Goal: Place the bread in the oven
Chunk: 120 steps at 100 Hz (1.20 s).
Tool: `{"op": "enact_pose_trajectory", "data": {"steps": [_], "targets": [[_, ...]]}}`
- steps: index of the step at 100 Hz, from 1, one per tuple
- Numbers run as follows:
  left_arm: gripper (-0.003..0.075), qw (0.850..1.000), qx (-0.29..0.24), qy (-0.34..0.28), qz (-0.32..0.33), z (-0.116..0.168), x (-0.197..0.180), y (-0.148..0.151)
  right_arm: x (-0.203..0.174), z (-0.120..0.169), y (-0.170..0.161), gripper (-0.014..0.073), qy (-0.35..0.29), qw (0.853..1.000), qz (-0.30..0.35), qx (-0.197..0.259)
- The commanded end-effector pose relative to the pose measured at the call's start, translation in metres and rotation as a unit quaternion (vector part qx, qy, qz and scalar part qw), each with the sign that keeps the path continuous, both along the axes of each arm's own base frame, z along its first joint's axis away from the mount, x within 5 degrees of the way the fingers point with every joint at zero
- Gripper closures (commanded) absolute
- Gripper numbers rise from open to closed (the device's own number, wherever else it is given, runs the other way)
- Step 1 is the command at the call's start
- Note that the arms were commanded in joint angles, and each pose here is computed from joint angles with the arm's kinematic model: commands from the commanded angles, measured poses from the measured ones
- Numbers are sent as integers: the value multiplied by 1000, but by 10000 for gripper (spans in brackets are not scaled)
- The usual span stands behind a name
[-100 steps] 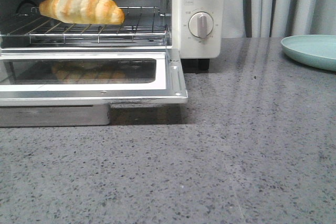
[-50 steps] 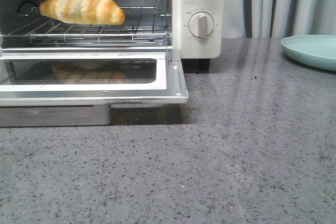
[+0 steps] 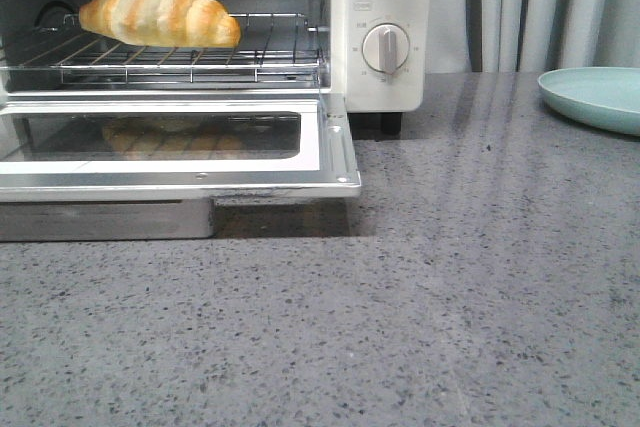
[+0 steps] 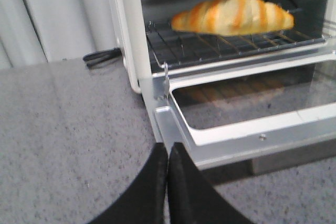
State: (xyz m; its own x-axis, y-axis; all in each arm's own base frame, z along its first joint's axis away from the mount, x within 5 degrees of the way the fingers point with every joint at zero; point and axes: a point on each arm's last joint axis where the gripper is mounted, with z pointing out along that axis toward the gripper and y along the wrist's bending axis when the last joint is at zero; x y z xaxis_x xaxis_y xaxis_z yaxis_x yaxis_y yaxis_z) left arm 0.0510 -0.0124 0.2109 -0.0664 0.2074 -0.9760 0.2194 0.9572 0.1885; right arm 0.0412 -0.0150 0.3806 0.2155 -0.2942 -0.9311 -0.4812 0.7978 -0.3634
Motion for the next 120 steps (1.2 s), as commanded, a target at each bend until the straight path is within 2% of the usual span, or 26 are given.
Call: {"op": "enact_pose_trajectory", "data": {"steps": [1,18,30,45,120], "targets": [[741,1000,-22,-22,6,5,-3,1,-1,12,2,664,-39,999,8,7],[741,1000,-12,14,5,-12,-1,1,-1,12,2,664,-39,999,8,7],[741,999,-24,43,0,-21,-1,-1,-1,12,2,664,-39,999,8,7],[741,998,-29,49,1,-30,1,-1,-1,12,2,664,-39,999,8,7],[741,999,-32,35,4,-28,1,-1,-1,12,2,664,-39,999,8,7]]}}
